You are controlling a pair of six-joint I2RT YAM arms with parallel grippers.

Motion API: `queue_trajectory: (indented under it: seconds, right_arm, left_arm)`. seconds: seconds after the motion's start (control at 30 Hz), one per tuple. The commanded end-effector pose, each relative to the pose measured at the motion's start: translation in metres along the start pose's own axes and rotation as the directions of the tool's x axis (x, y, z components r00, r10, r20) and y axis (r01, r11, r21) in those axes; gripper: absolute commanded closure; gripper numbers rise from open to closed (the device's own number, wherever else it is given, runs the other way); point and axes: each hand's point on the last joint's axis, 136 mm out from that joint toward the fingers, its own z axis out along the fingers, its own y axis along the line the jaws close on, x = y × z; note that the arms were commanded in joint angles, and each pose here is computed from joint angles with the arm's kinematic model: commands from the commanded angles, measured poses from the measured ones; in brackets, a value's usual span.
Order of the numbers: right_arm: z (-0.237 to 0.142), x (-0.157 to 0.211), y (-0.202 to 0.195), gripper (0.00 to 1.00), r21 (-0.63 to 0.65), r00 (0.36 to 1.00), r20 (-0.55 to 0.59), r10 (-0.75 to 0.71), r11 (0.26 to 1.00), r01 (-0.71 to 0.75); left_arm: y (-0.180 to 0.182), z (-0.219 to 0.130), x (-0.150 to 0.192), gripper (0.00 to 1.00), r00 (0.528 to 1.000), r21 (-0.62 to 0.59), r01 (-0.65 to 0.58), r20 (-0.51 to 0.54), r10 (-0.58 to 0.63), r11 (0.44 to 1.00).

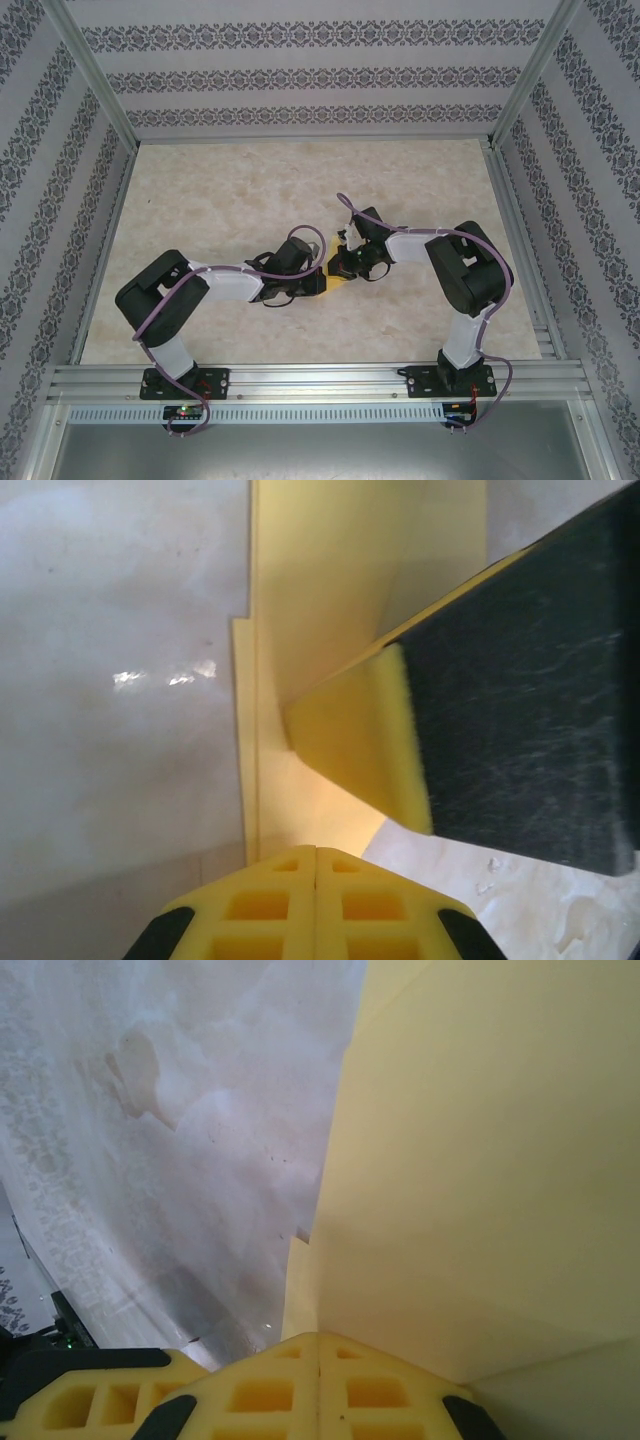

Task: Fold a paper plane with a square sheet of paper (pick it up from the middle)
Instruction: Fourth fold the wing at the center of the table.

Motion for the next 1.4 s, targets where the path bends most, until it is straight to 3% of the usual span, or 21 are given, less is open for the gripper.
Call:
queue_trajectory:
  seconds: [0.0, 0.23, 0.57, 1.37]
  right_arm:
    - [0.014, 0.008, -0.029, 1.0, 0.09, 1.0, -0.025, 0.017, 0.996, -0.015]
    - [0.012, 0.003, -0.032, 1.0, 0.092, 1.0, -0.009, 0.023, 0.996, -0.022]
    - [-0.012, -0.037, -0.058, 1.0, 0.126, 0.994, 0.1, 0.044, 0.99, -0.057]
    - [-0.057, -0.106, -0.104, 0.99, 0.241, 0.948, 0.297, 0.114, 0.952, -0.189]
  left_arm:
    - [-0.015, 0.003, -0.001, 0.94, 0.999, 0.056, -0.037, 0.009, 0.036, 0.998]
    - [0.028, 0.015, 0.032, 1.0, 0.995, -0.064, 0.046, -0.091, -0.051, 0.997]
    - [0.077, 0.002, 0.075, 1.0, 0.964, -0.257, 0.143, -0.182, -0.193, 0.956]
    - [0.081, 0.002, 0.085, 1.0, 0.955, -0.26, 0.155, -0.206, -0.212, 0.953]
